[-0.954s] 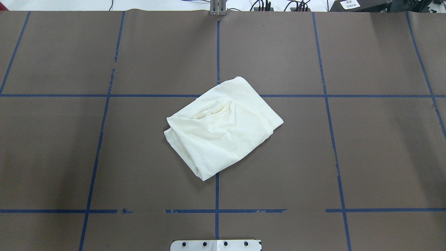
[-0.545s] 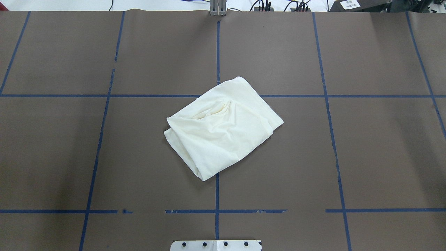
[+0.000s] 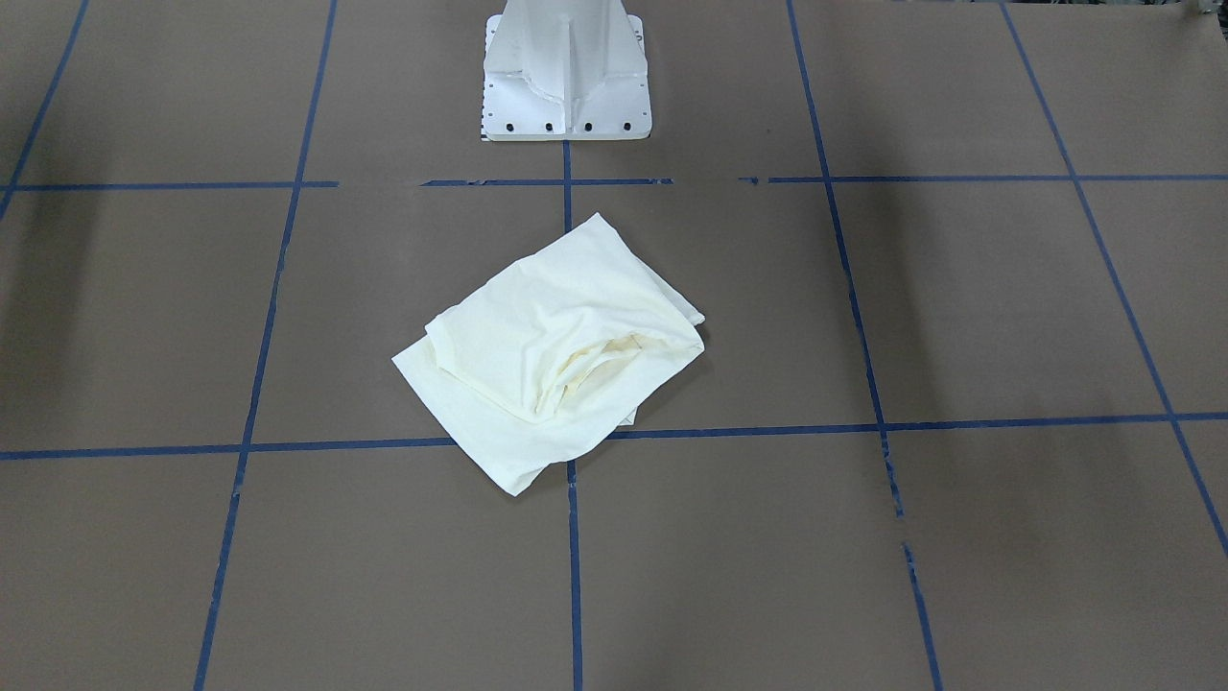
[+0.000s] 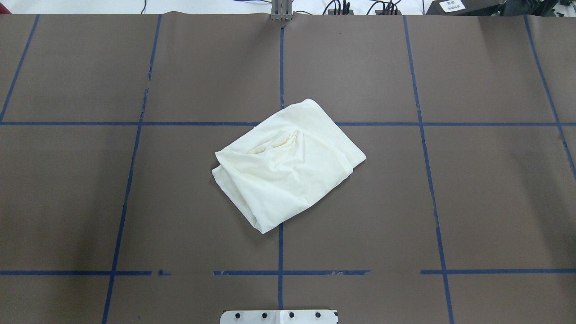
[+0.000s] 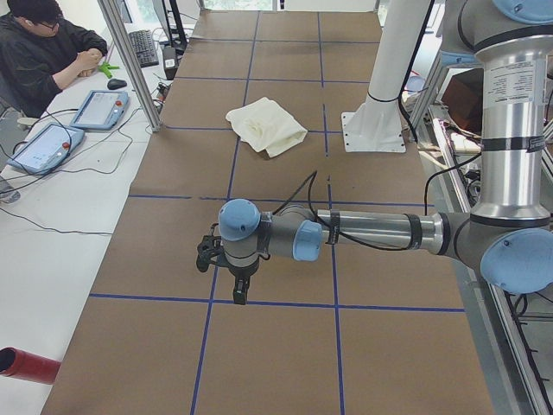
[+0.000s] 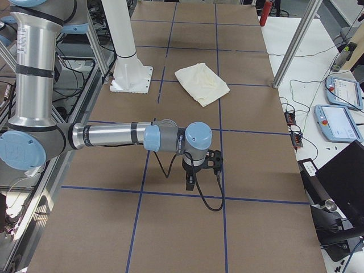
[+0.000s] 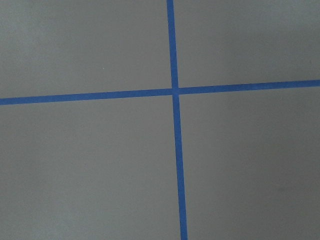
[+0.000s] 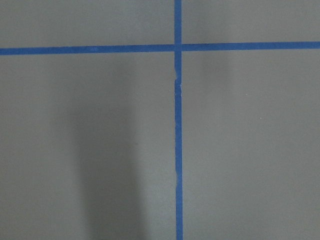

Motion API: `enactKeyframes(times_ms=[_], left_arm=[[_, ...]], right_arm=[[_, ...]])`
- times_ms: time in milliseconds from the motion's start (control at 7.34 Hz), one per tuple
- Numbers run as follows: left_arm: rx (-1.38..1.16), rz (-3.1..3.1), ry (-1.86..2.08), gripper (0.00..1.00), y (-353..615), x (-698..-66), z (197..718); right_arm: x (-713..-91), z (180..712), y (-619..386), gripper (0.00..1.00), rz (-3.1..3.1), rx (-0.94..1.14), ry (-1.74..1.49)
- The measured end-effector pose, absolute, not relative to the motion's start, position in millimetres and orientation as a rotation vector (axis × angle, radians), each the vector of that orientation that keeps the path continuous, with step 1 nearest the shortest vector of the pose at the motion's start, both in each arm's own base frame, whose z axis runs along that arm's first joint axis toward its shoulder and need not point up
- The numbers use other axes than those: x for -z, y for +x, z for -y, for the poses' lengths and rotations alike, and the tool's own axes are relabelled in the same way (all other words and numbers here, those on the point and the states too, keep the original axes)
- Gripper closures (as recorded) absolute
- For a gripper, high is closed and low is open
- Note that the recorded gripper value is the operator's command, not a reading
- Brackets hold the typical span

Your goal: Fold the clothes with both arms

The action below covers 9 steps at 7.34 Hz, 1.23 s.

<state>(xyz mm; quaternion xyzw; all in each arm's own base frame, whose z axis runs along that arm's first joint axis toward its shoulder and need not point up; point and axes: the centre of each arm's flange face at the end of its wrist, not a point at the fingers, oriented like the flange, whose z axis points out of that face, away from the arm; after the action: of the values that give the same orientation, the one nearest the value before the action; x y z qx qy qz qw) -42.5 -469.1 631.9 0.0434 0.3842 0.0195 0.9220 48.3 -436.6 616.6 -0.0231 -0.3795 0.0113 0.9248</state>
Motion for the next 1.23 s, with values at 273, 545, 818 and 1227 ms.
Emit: enactKeyframes(times_ms=[273, 545, 818, 1227], left_arm=[[-0.042, -0.789, 0.093, 0.00, -42.4, -630.0, 470.5], [-0.042, -0.789, 0.093, 0.00, -42.4, -629.9, 470.6], [-0.042, -0.789, 0.093, 0.00, -42.4, -629.8, 471.0], [-0.040, -0.788, 0.093, 0.00, -42.4, -630.1, 471.4]], right_arm=[[-614.3, 441.6, 48.2, 0.00, 0.780, -0.044, -0.012], [-613.7, 443.2, 48.2, 0.00, 0.780, -0.055, -0.005], [-612.7, 443.8, 48.2, 0.00, 0.780, -0.056, -0.003], [-612.0, 444.3, 48.2, 0.00, 0.780, -0.057, -0.001]])
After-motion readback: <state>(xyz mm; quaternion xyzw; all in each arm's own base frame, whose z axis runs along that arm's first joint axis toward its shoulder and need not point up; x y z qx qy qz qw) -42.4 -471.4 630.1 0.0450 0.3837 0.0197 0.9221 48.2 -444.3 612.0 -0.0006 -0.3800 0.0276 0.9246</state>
